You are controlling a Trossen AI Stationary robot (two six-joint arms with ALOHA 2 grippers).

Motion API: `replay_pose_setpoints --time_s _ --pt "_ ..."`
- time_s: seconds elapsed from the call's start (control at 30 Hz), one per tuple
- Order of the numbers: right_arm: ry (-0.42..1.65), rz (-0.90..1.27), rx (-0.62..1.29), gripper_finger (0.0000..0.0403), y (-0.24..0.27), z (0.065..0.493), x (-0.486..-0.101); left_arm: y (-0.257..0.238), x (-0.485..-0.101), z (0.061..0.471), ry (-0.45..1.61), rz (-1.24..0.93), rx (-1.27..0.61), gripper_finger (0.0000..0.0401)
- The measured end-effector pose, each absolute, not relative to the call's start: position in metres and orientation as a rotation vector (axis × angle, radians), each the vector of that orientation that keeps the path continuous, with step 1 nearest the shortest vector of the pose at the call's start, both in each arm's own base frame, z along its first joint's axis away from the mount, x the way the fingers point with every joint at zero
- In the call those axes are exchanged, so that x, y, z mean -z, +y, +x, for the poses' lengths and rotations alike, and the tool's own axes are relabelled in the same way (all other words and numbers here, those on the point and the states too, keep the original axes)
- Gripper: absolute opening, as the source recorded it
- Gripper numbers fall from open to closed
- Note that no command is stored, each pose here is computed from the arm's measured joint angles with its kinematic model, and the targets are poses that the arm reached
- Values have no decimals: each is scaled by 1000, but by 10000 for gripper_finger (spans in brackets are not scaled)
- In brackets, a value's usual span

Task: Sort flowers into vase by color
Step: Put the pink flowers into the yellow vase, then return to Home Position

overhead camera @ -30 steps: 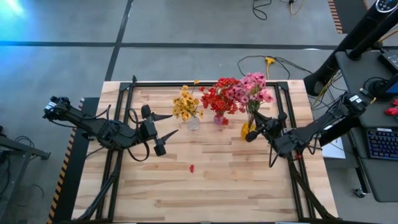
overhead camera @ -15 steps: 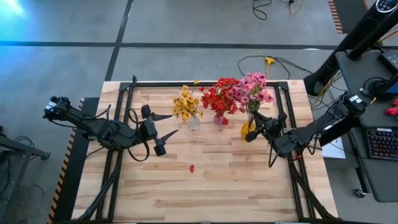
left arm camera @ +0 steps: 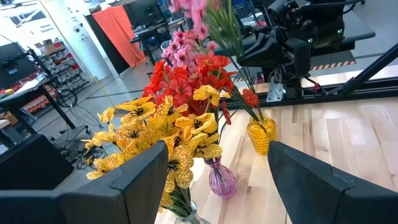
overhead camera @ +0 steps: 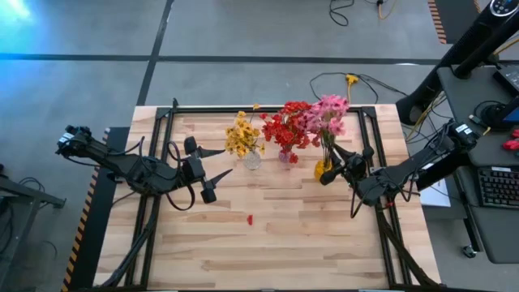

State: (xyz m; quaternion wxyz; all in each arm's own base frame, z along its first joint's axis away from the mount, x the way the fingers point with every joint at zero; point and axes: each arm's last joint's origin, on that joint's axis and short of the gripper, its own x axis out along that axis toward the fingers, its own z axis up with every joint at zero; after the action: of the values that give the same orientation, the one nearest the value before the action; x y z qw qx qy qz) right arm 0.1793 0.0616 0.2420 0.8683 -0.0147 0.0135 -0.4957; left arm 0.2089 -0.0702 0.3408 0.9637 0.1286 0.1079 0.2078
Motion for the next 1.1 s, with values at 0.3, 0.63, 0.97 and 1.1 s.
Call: replay_pose_setpoints --time_s 0.3,0.63,0.97,1.1 --pt "24 -25 1038 140 62 180 -244 -70 -341 209 219 260 -421 258" --pt "24 -33 1013 183 68 181 -263 -70 -340 209 225 265 -420 258" --pt "29 -53 957 189 84 178 -285 -71 -337 211 236 273 -416 258" --pt "38 -76 920 189 91 175 -291 -72 -336 213 235 249 -419 258"
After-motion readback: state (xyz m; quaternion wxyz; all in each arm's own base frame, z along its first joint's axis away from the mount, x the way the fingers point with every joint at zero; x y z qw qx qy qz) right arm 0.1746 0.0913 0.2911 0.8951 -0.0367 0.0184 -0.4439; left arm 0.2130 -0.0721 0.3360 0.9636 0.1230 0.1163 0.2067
